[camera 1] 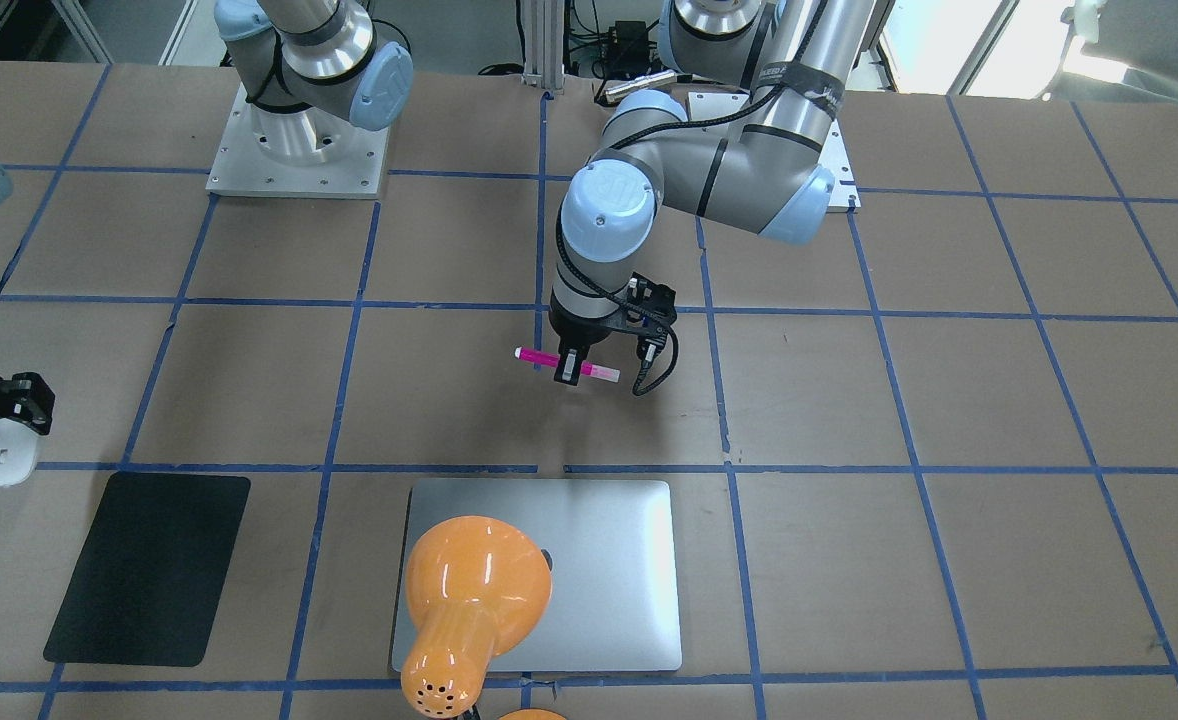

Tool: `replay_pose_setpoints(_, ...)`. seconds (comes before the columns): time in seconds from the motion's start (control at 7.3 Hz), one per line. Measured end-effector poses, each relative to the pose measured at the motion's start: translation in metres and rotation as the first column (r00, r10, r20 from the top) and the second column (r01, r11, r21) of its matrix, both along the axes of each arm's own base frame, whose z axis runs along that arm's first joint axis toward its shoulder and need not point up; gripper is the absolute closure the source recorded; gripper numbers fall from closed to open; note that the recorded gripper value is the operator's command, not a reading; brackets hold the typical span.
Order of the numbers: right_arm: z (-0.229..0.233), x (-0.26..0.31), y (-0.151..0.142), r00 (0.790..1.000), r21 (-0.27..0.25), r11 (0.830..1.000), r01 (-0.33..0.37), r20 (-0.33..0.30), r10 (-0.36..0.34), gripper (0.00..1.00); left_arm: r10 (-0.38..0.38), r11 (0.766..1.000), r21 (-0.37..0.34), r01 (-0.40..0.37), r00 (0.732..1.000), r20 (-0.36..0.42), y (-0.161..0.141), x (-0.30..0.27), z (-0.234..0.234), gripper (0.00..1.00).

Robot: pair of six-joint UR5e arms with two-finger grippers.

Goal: Place pen and mouse around notebook

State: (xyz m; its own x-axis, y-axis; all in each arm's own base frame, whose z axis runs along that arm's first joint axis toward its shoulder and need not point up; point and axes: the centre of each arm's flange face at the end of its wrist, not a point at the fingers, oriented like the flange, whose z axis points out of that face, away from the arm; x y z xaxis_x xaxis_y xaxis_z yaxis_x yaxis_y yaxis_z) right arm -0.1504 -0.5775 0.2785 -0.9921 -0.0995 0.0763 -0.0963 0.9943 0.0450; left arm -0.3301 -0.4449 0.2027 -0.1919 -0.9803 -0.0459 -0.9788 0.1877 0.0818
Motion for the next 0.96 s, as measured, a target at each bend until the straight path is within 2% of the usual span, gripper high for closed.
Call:
replay_pose_setpoints(0.27,0.011,0.063,-0.068,1.000,-0.004,1.000,0.026,0.000,-0.026,0.88,0.061,0.998,0.008,-0.061,0.998,0.001,-0.015,-0.020,-0.009,1.00)
replay_pose_setpoints(0.41,-0.003,0.094,-0.101,0.999,-0.005,0.999,0.047,0.001,-0.047,0.88,0.071,0.997,0.016,-0.071,0.997,0.005,-0.021,-0.027,-0.018,0.86)
replay_pose_setpoints(0.55,-0.025,0.113,-0.123,0.998,0.004,0.998,0.065,0.008,-0.065,0.88,0.072,0.997,0.028,-0.073,0.997,0.015,-0.022,-0.030,-0.025,0.01)
replay_pose_setpoints(0.68,-0.048,0.122,-0.134,0.996,0.025,0.996,0.082,0.014,-0.083,0.86,0.071,0.996,0.046,-0.072,0.997,0.035,-0.020,-0.030,-0.029,0.00)
replay_pose_setpoints(0.82,-0.062,0.127,-0.137,0.995,0.044,0.994,0.097,0.020,-0.098,0.72,0.068,0.996,0.060,-0.072,0.996,0.064,-0.019,-0.027,-0.028,0.00)
replay_pose_setpoints(0.96,-0.068,0.131,-0.138,0.994,0.055,0.993,0.107,0.027,-0.108,0.01,0.066,0.996,0.058,-0.070,0.995,0.082,-0.020,-0.023,-0.020,0.00)
